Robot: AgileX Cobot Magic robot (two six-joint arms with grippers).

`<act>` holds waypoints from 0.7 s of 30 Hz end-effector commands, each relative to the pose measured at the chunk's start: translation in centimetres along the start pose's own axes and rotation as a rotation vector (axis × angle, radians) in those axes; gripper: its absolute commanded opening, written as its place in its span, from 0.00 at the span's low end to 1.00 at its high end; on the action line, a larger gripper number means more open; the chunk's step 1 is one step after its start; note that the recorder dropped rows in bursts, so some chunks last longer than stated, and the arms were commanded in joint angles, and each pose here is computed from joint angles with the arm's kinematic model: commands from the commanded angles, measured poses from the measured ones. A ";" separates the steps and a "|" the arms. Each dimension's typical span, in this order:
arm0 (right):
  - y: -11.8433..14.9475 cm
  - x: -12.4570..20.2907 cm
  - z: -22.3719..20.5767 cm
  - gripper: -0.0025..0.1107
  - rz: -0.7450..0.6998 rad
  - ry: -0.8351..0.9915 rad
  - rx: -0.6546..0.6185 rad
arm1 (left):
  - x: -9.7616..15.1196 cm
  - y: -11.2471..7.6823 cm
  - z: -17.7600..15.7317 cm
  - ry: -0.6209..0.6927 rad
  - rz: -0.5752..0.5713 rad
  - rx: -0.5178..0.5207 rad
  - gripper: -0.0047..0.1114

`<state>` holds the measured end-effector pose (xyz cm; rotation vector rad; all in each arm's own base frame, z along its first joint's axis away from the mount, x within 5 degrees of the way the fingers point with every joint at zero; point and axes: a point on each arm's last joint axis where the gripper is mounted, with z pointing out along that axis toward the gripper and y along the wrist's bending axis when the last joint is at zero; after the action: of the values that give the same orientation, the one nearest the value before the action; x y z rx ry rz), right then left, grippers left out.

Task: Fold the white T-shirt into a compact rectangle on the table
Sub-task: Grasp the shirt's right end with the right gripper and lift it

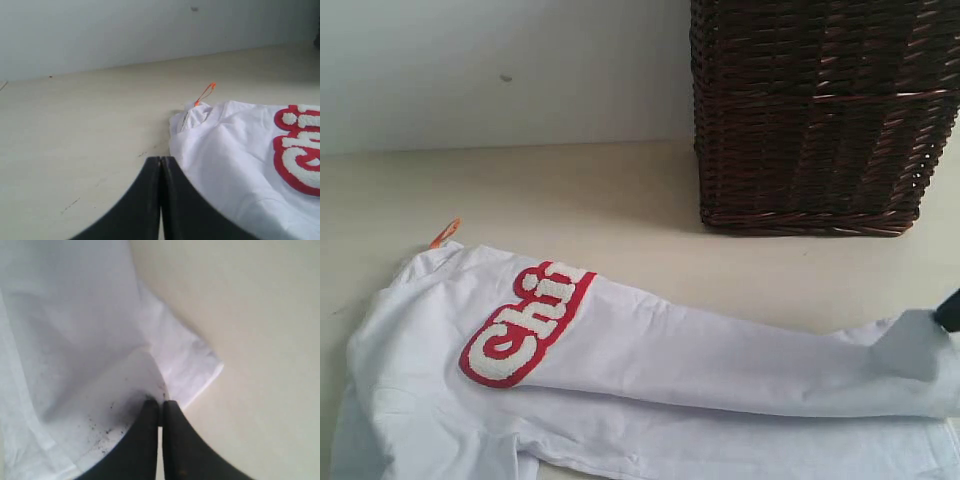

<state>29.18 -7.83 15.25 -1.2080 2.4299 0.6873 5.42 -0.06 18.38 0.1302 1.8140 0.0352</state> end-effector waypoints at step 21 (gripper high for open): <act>-1.2 -4.8 -5.0 0.02 0.064 -0.388 0.460 | -0.1 0.0 0.0 -0.020 -0.002 -0.001 0.06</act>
<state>32.30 -7.74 21.09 -0.7680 2.1468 0.3625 5.42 -0.06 18.38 0.1302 1.8140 0.0352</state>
